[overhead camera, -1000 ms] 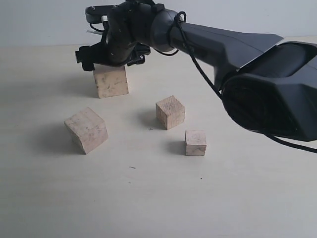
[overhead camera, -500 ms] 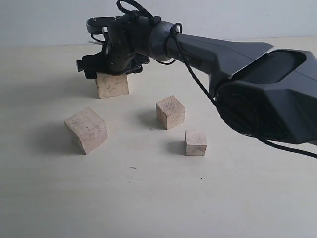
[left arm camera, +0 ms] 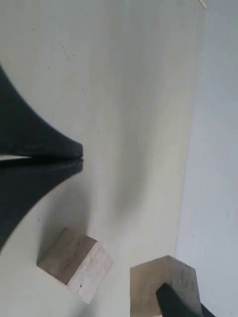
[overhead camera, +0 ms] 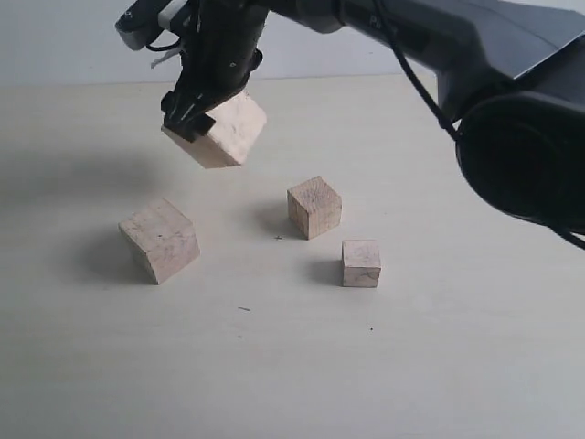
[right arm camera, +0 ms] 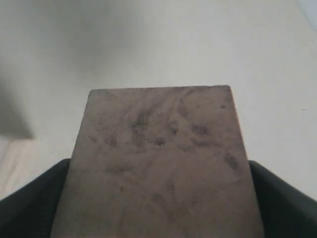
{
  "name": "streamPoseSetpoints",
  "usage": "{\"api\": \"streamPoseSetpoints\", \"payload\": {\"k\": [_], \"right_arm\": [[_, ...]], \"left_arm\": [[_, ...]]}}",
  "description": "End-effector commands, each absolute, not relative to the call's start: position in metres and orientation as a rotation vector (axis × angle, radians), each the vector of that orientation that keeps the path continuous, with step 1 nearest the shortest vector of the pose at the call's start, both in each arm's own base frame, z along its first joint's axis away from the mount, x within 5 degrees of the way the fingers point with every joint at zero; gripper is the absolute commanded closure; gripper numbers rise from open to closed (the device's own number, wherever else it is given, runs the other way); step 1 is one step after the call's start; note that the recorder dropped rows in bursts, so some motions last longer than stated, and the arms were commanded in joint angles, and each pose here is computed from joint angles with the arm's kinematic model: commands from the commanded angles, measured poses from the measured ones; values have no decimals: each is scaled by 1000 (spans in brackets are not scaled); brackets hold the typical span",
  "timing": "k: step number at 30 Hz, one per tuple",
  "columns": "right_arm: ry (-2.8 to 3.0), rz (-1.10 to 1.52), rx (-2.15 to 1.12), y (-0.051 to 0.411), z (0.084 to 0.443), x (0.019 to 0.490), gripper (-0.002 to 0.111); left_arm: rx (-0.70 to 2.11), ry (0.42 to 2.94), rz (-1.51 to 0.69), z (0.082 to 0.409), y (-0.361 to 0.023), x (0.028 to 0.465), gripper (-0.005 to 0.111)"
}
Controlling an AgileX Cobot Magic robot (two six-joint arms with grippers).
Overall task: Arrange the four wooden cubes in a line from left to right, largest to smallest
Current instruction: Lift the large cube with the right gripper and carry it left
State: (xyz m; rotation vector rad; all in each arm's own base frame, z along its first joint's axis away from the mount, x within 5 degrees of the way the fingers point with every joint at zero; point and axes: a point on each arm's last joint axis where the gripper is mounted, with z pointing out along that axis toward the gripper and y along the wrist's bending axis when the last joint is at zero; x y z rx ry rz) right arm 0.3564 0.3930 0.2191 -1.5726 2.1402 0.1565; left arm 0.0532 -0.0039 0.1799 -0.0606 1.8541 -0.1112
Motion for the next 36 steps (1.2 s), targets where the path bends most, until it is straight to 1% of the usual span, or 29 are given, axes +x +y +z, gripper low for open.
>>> {"api": "streamPoseSetpoints", "payload": {"k": [1, 4, 7, 10, 15, 20, 27, 36], "right_arm": [[2022, 441, -1872, 379, 230, 350, 108], [1898, 659, -1882, 370, 235, 359, 108], [1823, 728, -1858, 351, 237, 378, 108], [1783, 742, -1824, 328, 239, 399, 108], [1701, 924, -1724, 308, 230, 417, 108], [1674, 994, -1738, 315, 201, 419, 108], [1694, 1018, -1781, 320, 163, 421, 108], [1701, 1031, -1814, 329, 151, 415, 108]], "left_arm": [[-55, 1844, -113, 181, -4, 53, 107], [-55, 1844, -113, 181, -4, 53, 107], [-55, 1844, -113, 181, -4, 53, 107], [-55, 1844, -113, 181, -4, 53, 107], [-55, 1844, -113, 181, -4, 53, 107], [-55, 1844, -113, 181, -4, 53, 107], [-55, 1844, -113, 181, -4, 53, 107], [-55, 1844, -113, 181, -4, 53, 107]]}}
